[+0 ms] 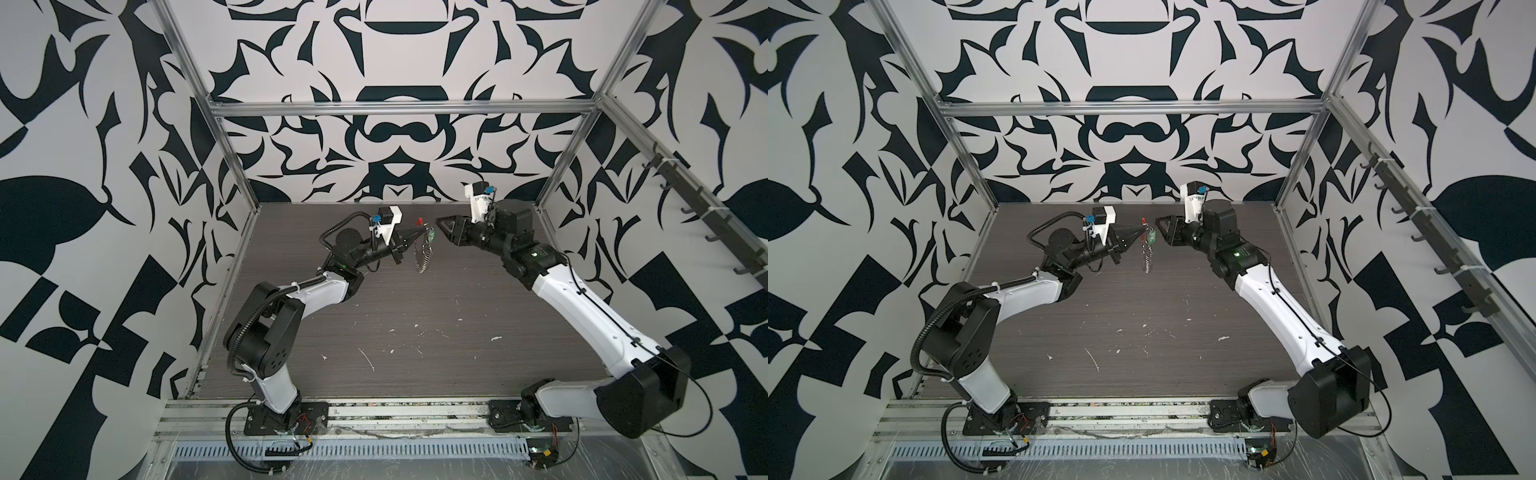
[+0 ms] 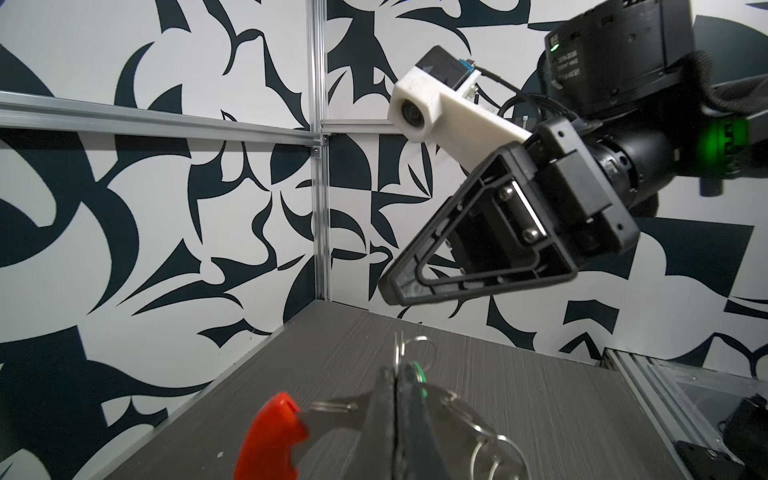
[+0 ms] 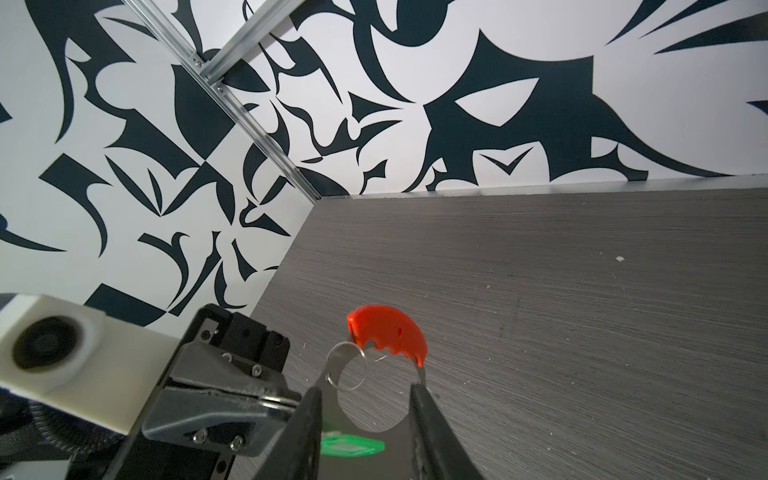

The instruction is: Put the keys on the keyring

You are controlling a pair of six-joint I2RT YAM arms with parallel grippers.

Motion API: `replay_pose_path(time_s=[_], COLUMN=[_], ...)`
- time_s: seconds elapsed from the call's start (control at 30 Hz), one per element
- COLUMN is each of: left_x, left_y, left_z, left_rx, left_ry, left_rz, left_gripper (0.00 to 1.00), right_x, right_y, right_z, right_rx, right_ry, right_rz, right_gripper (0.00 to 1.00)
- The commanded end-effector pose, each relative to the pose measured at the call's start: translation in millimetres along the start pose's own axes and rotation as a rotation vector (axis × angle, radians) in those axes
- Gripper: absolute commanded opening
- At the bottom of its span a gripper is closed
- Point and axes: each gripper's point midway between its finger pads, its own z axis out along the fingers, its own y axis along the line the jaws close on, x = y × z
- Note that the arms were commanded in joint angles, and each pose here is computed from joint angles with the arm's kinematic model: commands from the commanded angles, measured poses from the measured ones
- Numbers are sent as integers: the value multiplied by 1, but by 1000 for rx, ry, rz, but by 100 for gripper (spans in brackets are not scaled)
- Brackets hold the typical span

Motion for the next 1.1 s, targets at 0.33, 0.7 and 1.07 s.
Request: replay_pose_path(time_s=[0.33, 0.7, 1.07], left_x=[-40, -37, -44], left_y=[-5, 0, -13], left_z=[-2, 1, -5], left_rx=[10, -12, 93], left_ry=[-122, -146, -137], left_rz=[49, 51, 27], left_gripper=[0, 0, 0], right_x=[13, 25, -16], right_y=[15, 20, -8], right_z=[24, 31, -19], right_rx=[-43, -20, 37], right_ry=[-1, -4, -74], right_rz=[88, 89, -12], right_gripper=[37, 34, 34])
